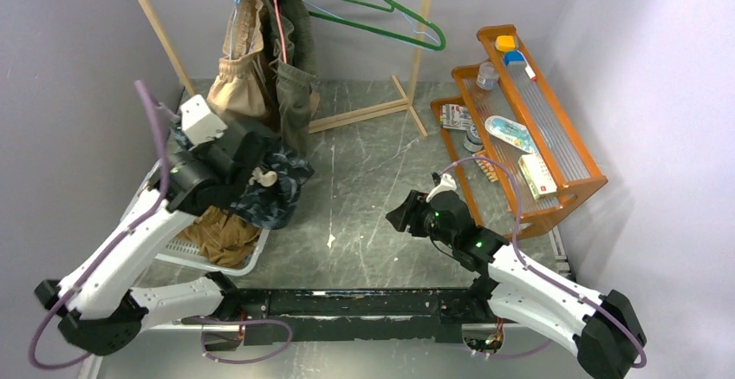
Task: Remove the shorts from the hanger
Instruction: Place the shorts in the basket.
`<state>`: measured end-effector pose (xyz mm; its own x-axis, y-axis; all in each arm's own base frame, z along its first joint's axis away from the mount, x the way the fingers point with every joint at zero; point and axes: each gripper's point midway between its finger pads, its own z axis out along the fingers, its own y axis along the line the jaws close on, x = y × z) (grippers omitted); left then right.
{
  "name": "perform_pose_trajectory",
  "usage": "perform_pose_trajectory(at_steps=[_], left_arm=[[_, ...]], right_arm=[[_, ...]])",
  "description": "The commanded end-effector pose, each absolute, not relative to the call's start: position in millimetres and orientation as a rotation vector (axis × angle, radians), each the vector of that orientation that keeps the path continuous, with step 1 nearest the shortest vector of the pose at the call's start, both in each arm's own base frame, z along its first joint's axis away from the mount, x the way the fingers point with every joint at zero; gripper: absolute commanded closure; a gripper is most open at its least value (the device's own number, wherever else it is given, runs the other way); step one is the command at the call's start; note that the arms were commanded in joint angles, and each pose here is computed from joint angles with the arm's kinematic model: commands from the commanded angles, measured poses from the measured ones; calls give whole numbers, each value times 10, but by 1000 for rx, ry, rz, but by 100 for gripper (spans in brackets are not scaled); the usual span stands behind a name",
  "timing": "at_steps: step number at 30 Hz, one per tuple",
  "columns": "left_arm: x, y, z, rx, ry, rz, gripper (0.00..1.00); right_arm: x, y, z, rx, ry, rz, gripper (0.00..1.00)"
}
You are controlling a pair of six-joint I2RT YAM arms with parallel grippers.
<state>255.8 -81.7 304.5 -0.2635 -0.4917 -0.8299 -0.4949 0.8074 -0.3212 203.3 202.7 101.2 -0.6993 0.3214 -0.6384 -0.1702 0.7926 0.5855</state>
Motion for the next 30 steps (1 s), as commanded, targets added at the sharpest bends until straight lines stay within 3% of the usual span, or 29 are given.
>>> perform_pose_trajectory(at_steps=[1,12,21,30], left_arm=[[2432,-311,3631,-788,1729,-6,93],[2158,241,3488,-910,1673,258,93],[2519,584,2481,-1025,1895,581,93],[2669,611,1668,-1149,1997,146,93]], right_arm=[[2039,2035,1072,128,2186,834,40],[2043,2132,1058,113,2194,879,39],[2001,2161,999,87,2230,883,39],[1974,2071,976,100,2223,853,38]])
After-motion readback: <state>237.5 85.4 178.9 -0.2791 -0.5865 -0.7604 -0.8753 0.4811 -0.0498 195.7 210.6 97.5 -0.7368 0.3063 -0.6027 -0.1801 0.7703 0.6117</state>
